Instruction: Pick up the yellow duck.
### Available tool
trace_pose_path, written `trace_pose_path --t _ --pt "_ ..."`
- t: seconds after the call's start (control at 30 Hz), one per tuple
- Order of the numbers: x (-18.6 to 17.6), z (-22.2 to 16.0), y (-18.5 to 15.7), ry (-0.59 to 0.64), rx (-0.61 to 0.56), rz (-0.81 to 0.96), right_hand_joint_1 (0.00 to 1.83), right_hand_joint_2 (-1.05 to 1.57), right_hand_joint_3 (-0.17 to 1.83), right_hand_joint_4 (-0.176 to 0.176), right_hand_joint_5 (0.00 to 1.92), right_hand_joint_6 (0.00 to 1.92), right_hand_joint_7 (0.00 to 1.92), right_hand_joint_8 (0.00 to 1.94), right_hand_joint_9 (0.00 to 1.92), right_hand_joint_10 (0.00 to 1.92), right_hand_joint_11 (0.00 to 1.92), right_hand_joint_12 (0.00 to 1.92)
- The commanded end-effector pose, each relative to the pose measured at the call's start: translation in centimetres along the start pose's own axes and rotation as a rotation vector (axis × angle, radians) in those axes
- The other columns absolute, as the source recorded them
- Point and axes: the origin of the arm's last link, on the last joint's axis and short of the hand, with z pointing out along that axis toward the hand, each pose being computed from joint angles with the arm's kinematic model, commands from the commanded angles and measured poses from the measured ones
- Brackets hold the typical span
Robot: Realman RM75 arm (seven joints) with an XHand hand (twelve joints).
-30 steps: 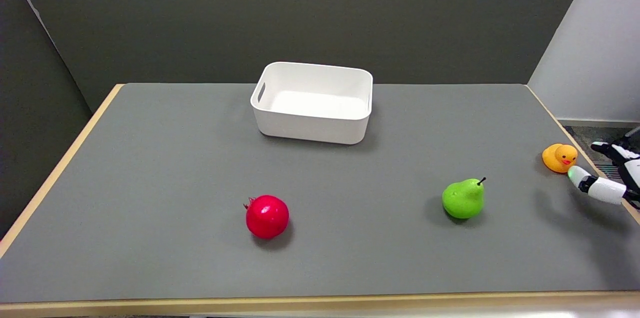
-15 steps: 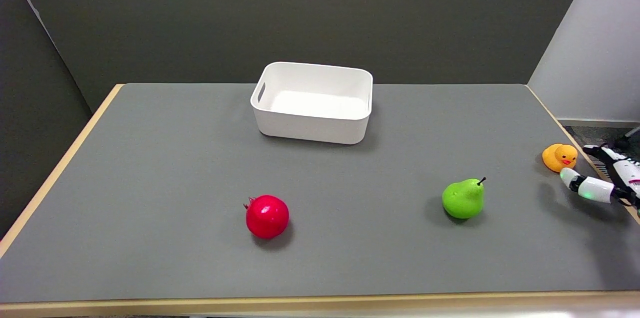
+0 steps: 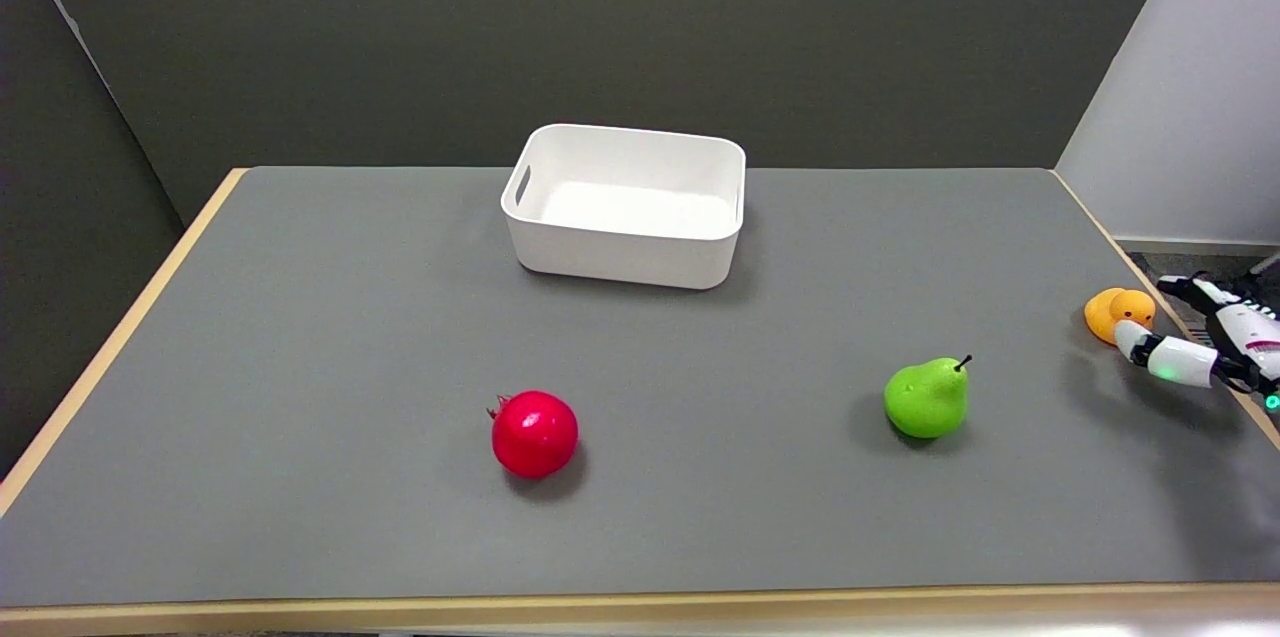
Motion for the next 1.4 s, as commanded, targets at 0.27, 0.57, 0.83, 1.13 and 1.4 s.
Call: trace_pose_path --t 0.27,0.57,0.83,1.13,1.4 --pt "-1.2 2.9 -3.7 -0.015 0.039 -0.053 0.35 0.6 0.86 0.038 0.19 0.39 0.22 0.28 0.13 0.59 0.01 1.13" --pt "-1.9 3.5 -4.5 -0.032 0.044 -0.053 0.35 0.6 0.87 0.04 0.19 0.39 0.23 0.28 0.14 0.6 0.02 1.13" --pt "-2.2 3.6 -4.5 -0.032 0.034 -0.045 0.76 0.76 1.0 0.028 0.26 0.56 0.39 0.45 0.33 0.78 0.15 1.24" --pt "-2.3 3.4 -4.1 -0.037 0.022 -0.049 0.94 0.84 0.96 0.036 0.28 0.69 0.5 0.58 0.41 0.87 0.23 1.36" --pt "-2.0 3.4 -4.1 -0.012 0.022 -0.034 1.02 0.97 0.88 0.05 0.26 0.84 0.54 0.67 0.47 1.01 0.33 1.44"
